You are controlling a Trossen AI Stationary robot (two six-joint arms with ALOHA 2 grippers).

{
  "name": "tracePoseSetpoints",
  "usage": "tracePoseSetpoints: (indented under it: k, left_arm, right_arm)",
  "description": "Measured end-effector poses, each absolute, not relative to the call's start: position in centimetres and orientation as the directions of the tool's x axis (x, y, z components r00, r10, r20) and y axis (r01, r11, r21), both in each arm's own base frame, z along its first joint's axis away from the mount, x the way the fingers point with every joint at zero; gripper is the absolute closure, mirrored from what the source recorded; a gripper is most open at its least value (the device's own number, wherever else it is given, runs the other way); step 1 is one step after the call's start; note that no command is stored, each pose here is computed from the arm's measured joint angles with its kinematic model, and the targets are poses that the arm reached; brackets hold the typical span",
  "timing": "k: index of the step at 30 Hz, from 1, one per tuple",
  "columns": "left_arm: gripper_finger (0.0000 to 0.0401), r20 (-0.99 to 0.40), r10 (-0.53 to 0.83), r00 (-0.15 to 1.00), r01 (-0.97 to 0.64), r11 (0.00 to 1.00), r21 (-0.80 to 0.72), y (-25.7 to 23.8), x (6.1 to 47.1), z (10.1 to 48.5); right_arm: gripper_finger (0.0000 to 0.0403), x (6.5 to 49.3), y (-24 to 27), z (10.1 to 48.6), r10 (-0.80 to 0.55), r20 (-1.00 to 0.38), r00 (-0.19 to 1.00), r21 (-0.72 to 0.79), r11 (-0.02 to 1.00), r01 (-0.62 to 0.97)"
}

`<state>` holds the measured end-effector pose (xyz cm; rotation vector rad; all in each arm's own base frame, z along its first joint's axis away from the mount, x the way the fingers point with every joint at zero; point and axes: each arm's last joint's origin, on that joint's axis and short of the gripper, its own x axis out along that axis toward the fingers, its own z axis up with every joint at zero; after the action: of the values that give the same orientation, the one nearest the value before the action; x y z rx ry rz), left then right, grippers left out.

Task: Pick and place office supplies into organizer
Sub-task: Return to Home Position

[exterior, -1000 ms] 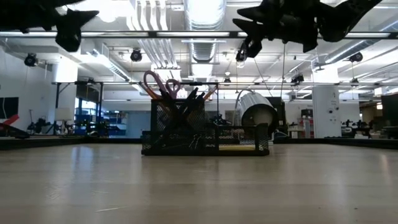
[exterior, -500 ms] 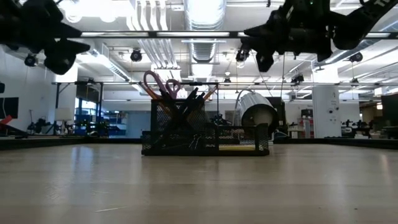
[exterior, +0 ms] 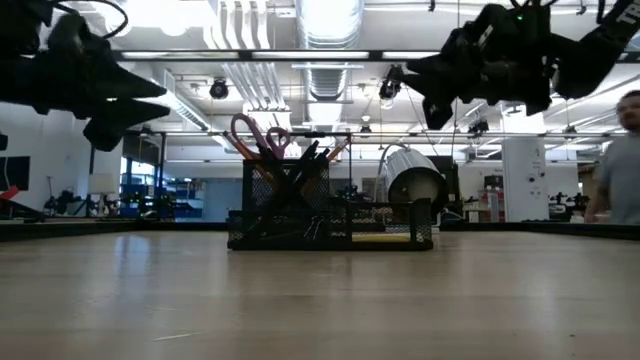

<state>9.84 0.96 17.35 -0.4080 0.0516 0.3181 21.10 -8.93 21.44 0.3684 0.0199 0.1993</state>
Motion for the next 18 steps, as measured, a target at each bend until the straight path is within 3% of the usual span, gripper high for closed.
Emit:
tracePoseSetpoints:
  k: [5, 12, 15, 18]
  left_arm:
    - [0.0251, -0.076, 0.151, 0.986, -0.169, 0.905, -0.390, 0.6, 10.2, 16.3]
    - [0.0251, -0.091, 0.151, 0.984, -0.173, 0.918, -0.358, 0.6, 10.3, 16.2]
    - [0.0251, -0.089, 0.151, 0.985, -0.173, 0.916, -0.361, 0.6, 10.3, 16.2]
    - [0.0251, -0.083, 0.151, 0.985, -0.171, 0.916, -0.363, 0.6, 10.3, 16.2]
  right_arm:
    - [0.0304, 20.0, -8.3, 20.0, 0.199, 0.045, 0.979, 0.360, 0.911, -0.202]
    - [0.0306, 18.8, -7.4, 18.2, 0.208, 0.029, 0.978, 0.399, 0.894, -0.202]
    - [0.0310, 18.5, -6.1, 19.7, 0.252, 0.144, 0.957, 0.340, 0.896, -0.287]
    - [0.0315, 17.7, -4.7, 20.3, 0.187, 0.171, 0.967, 0.294, 0.928, -0.231]
